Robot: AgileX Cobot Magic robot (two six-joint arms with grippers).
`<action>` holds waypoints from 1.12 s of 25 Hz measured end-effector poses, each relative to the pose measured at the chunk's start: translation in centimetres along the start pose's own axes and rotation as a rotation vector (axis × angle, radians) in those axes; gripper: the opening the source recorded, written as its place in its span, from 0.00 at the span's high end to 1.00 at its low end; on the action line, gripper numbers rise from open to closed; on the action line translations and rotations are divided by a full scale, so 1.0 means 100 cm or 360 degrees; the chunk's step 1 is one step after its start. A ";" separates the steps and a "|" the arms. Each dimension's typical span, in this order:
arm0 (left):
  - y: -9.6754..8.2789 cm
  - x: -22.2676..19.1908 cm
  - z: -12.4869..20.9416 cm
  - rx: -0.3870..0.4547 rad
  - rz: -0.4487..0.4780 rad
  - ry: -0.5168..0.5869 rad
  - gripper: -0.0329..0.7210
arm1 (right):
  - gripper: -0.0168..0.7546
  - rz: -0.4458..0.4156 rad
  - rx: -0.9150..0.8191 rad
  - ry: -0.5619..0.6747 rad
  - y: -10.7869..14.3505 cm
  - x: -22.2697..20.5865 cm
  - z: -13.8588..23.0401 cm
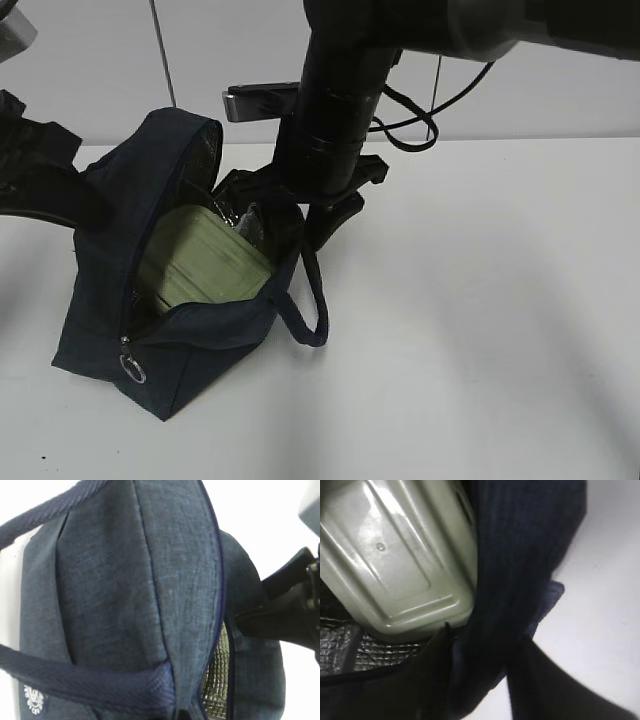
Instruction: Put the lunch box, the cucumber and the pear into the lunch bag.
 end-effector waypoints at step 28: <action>-0.090 -0.062 -0.006 -0.0274 0.0256 0.0180 0.98 | 0.97 -0.0017 -0.0061 -0.0571 -0.033 0.087 0.049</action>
Point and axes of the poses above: a point on each arm's last joint axis where the gripper is mounted, x pointing back along that axis away from the gripper, y along the wrist's bending axis when the last joint is at zero, z = x × y, the point moved 7 cm from there along -x, pointing out along that axis toward the gripper, and after that the axes turned 10 degrees about x, right-handed, at the moved point
